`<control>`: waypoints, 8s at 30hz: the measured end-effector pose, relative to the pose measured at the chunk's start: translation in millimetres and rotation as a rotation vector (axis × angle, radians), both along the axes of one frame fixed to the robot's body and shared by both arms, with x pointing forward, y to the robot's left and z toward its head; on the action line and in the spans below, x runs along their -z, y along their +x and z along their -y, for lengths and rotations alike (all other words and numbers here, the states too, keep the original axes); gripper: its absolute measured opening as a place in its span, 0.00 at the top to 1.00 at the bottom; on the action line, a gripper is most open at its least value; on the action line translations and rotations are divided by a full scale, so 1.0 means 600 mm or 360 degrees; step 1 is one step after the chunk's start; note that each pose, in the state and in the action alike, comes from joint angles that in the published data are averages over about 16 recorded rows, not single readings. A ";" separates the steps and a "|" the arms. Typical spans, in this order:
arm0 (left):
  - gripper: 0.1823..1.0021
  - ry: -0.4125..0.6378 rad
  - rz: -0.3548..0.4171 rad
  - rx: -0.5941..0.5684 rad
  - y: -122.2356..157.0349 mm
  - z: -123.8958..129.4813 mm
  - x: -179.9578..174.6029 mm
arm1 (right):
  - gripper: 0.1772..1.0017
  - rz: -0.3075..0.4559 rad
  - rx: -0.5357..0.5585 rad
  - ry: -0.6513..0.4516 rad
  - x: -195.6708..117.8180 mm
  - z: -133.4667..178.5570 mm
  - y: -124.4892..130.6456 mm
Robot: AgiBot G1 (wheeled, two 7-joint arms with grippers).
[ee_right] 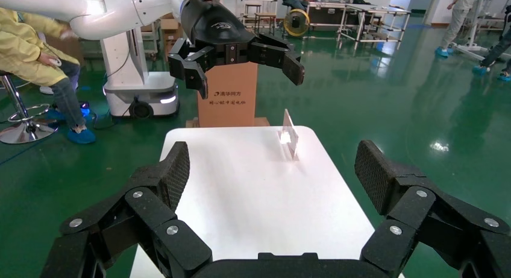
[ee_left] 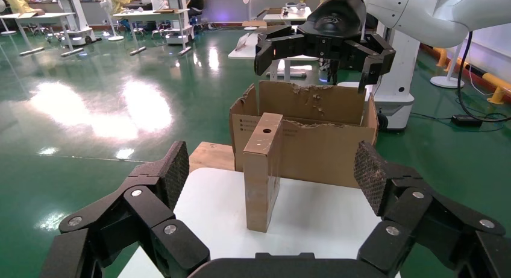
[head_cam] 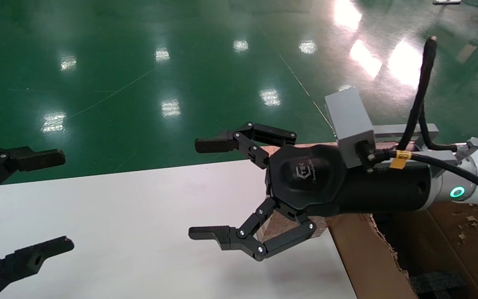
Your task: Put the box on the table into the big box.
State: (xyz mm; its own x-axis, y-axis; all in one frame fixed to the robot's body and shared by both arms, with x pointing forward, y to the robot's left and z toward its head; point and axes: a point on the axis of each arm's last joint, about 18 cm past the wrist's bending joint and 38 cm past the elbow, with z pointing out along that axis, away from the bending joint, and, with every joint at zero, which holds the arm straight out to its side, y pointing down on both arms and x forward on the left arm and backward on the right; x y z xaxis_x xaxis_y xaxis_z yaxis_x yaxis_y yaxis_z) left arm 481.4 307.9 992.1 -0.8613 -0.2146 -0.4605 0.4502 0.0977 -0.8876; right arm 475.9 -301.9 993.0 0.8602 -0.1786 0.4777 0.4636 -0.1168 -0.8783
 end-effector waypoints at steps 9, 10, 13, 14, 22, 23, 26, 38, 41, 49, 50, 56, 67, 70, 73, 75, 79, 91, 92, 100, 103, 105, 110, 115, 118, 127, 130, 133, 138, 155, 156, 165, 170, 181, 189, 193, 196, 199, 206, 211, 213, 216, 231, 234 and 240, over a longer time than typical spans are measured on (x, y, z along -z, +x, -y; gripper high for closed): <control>0.00 0.0000 0.0000 0.0000 0.000 0.000 0.000 | 0.00 0.0000 0.0000 0.0000 0.000 0.000 0.000; 0.00 0.0000 0.0000 0.0000 0.000 0.000 0.000 | 0.00 0.0000 0.0000 0.0000 0.000 0.000 0.000; 0.00 0.0000 0.0000 0.0000 0.000 0.000 0.000 | 0.00 0.0000 0.0000 0.0000 0.000 0.000 0.000; 0.00 0.0000 0.0000 0.0000 0.000 0.000 0.000 | 0.00 0.0000 0.0000 0.0000 0.000 0.000 0.000; 0.00 0.0000 0.0000 0.0000 0.000 0.000 0.000 | 0.00 -0.0019 0.0038 -0.0015 0.007 0.013 0.002; 0.00 0.0000 0.0000 0.0000 0.000 0.000 0.000 | 0.00 -0.0023 0.0049 -0.0020 0.008 0.017 0.003; 0.01 0.0000 0.0000 0.0000 0.000 0.000 0.000 | 0.00 -0.0039 0.0090 -0.0043 0.014 0.031 0.006; 0.09 0.0000 0.0000 0.0000 0.000 0.000 0.000 | 0.00 -0.0142 0.0349 -0.0357 0.061 0.107 0.022; 0.14 0.0000 0.0000 0.0000 0.000 0.000 0.000 | 0.00 -0.0170 0.0401 -0.0456 0.075 0.122 0.028; 0.31 0.0000 0.0000 0.0000 0.000 0.000 0.000 | 0.00 -0.0193 0.0468 -0.0620 0.096 0.146 0.044; 0.33 0.0000 0.0000 0.0000 0.000 0.000 0.000 | 0.00 -0.0189 0.0469 -0.0624 0.096 0.148 0.047; 0.50 0.0000 0.0000 0.0000 0.000 0.000 0.000 | 0.00 -0.0149 0.0478 -0.0628 0.091 0.158 0.061; 0.79 0.0000 0.0000 0.0000 0.000 0.000 0.000 | 0.00 -0.0124 0.0555 -0.0636 0.088 0.195 0.082; 0.84 0.0000 0.0000 0.0000 0.000 0.000 0.000 | 0.00 -0.0133 0.0592 -0.0644 0.092 0.209 0.085; 0.90 0.0000 0.0000 0.0000 0.000 0.000 0.000 | 0.00 -0.0142 0.0630 -0.0656 0.095 0.224 0.088; 0.92 0.0000 0.0000 0.0000 0.000 0.000 0.000 | 0.00 -0.0146 0.0653 -0.0664 0.097 0.233 0.090; 0.96 0.0000 0.0000 0.0000 0.000 0.000 0.000 | 0.00 -0.0148 0.0692 -0.0681 0.100 0.248 0.094; 0.99 0.0000 0.0000 0.0000 0.000 0.000 0.000 | 0.00 -0.0113 0.0750 -0.0731 0.096 0.265 0.115; 0.99 0.0000 0.0000 0.0000 0.000 0.000 0.000 | 0.00 -0.0112 0.0752 -0.0735 0.097 0.265 0.118; 0.99 0.0000 0.0000 0.0000 0.000 0.000 0.000 | 0.00 -0.0122 0.0777 -0.0762 0.104 0.272 0.132; 0.99 0.0000 0.0000 0.0000 0.000 0.000 0.000 | 0.00 -0.0130 0.0788 -0.0769 0.107 0.275 0.136; 0.99 0.0000 0.0000 0.0000 0.000 0.000 0.000 | 0.00 -0.0134 0.0796 -0.0773 0.109 0.277 0.138; 0.99 0.0000 0.0000 0.0000 0.000 0.000 0.000 | 0.00 -0.0140 0.0815 -0.0782 0.112 0.283 0.142; 0.99 0.0000 0.0000 0.0000 0.000 0.000 0.000 | 0.00 -0.0144 0.0832 -0.0793 0.114 0.289 0.145; 0.99 0.0000 0.0000 0.0000 0.000 0.000 0.000 | 0.00 -0.0147 0.0840 -0.0799 0.115 0.291 0.147; 0.98 -0.0001 0.0000 0.0000 0.000 0.000 0.000 | 0.00 -0.0151 0.0857 -0.0808 0.114 0.296 0.150; 0.97 -0.0001 0.0000 -0.0001 0.000 0.000 0.000 | 0.00 -0.0151 0.0858 -0.0808 0.114 0.296 0.150; 0.96 -0.0001 0.0000 -0.0001 0.000 0.000 0.000 | 0.00 -0.0151 0.0859 -0.0808 0.114 0.296 0.150; 0.92 -0.0001 0.0000 -0.0001 0.000 0.000 0.000 | 0.01 -0.0149 0.0857 -0.0808 0.114 0.296 0.150; 0.56 -0.0001 0.0000 -0.0001 0.000 0.000 0.000 | 0.18 -0.0148 0.0854 -0.0808 0.114 0.295 0.149; 0.53 -0.0001 0.0000 -0.0001 0.000 0.000 0.000 | 0.20 -0.0148 0.0854 -0.0808 0.114 0.295 0.149; 0.29 -0.0001 0.0000 -0.0001 0.000 0.000 0.000 | 0.42 -0.0156 0.0857 -0.0805 0.116 0.295 0.149; 0.17 -0.0001 0.0000 -0.0001 0.000 0.000 0.000 | 0.54 -0.0197 0.0860 -0.0766 0.118 0.296 0.145; 0.03 -0.0001 0.0000 -0.0001 0.000 0.000 0.000 | 0.65 -0.0235 0.0867 -0.0539 0.071 0.305 0.095; 0.00 -0.0001 0.0000 -0.0001 0.000 0.000 0.000 | 0.66 -0.0060 0.0952 -0.0392 -0.025 0.337 0.010; 0.01 -0.0001 0.0000 -0.0001 0.000 0.000 0.000 | 0.66 0.0052 0.1058 -0.0332 -0.070 0.365 -0.041; 0.01 -0.0001 0.0000 -0.0001 0.000 0.000 0.000 | 0.66 0.0123 0.1161 -0.0281 -0.095 0.391 -0.079; 0.02 -0.0001 0.0000 -0.0001 0.000 0.000 0.000 | 0.66 0.0166 0.1281 -0.0224 -0.109 0.422 -0.114; 0.08 -0.0001 0.0000 -0.0001 0.000 0.000 0.000 | 0.66 0.0119 0.1557 -0.0081 -0.097 0.496 -0.167; 0.17 -0.0001 0.0000 -0.0001 0.000 0.000 0.000 | 0.66 -0.0021 0.1736 0.0030 -0.060 0.550 -0.189; 0.20 -0.0001 0.0000 -0.0001 0.000 0.000 0.000 | 0.66 -0.0092 0.1800 0.0072 -0.040 0.570 -0.195; 0.28 -0.0001 0.0000 -0.0001 0.000 0.000 0.000 | 0.66 -0.0198 0.1885 0.0127 -0.010 0.596 -0.203; 0.69 -0.0001 0.0000 -0.0001 0.000 0.000 0.000 | 0.66 -0.0669 0.2158 0.0307 0.114 0.665 -0.198; 0.77 -0.0001 0.0000 -0.0001 0.000 0.000 0.000 | 0.66 -0.0759 0.2183 0.0334 0.132 0.667 -0.186; 0.88 -0.0001 0.0000 -0.0001 0.000 0.000 0.000 | 0.67 -0.0861 0.2193 0.0393 0.159 0.660 -0.157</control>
